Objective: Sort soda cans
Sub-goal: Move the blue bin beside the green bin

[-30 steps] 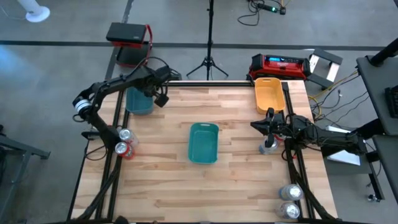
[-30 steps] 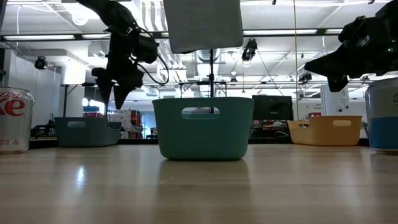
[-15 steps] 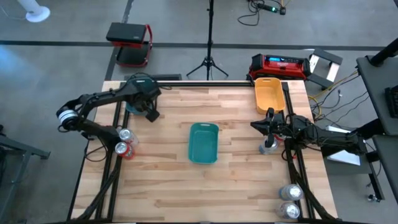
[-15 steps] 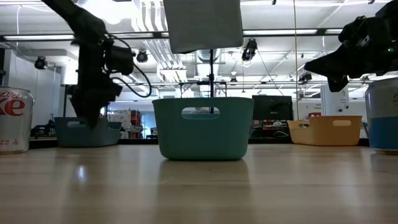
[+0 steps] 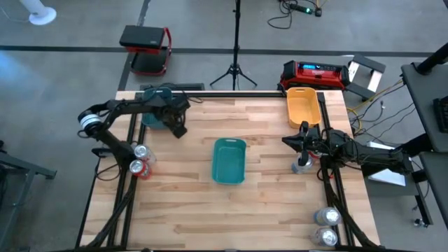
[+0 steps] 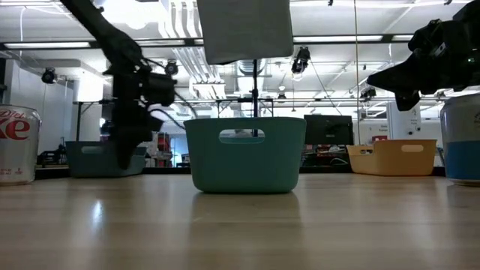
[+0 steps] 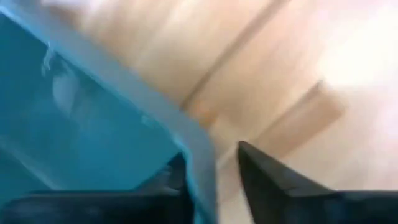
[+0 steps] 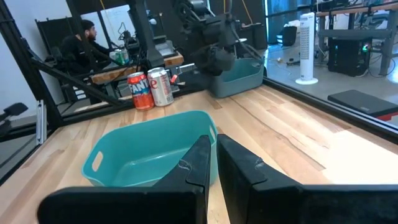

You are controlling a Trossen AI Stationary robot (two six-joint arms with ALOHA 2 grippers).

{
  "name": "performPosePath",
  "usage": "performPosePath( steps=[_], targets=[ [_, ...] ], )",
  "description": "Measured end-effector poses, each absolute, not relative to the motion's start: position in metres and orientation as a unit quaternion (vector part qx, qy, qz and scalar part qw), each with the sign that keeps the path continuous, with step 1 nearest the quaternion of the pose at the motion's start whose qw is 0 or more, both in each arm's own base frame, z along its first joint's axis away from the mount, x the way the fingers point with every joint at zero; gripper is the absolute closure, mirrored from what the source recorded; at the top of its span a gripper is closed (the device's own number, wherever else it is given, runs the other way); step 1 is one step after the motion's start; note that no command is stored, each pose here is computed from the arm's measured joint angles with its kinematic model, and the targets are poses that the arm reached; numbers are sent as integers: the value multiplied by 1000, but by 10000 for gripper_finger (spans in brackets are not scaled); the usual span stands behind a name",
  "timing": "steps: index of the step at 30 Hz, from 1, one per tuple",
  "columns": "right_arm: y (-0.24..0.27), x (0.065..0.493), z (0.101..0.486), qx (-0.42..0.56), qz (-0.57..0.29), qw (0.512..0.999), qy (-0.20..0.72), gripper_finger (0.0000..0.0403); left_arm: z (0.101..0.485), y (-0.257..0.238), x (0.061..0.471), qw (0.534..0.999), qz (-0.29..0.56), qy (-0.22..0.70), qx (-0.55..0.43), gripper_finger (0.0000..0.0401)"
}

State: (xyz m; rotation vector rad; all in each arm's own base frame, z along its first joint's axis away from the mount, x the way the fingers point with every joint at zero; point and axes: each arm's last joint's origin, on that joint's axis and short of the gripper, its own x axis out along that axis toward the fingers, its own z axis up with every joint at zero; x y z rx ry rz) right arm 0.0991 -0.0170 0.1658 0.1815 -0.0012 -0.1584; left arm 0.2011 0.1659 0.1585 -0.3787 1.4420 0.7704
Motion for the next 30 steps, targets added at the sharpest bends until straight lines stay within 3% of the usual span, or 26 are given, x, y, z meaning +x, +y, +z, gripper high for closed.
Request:
performPosePath(
  steps=[3, 8, 12, 16, 24, 30],
  targets=[
    [-17, 99, 166, 91, -79, 993, -1, 380, 163, 172, 225, 688, 325, 626, -170, 387],
    [-17, 99, 166, 91, -79, 993, 0, 380, 175, 162, 265, 728, 267, 604, -181, 382],
    [-17, 99, 166, 91, -79, 993, 0, 380, 187, 135, 280, 727, 241, 618, -175, 398],
    [-17, 99, 166, 91, -79, 993, -1, 380, 208, 104, 280, 733, 238, 610, -185, 398],
    [-17, 99, 166, 91, -79, 993, -1, 380, 216, 35, 268, 746, 214, 594, -214, 401],
    [-17, 99, 167, 121, -71, 990, -8, 380, 216, -13, 258, 760, 242, 539, -270, 401]
  ],
)
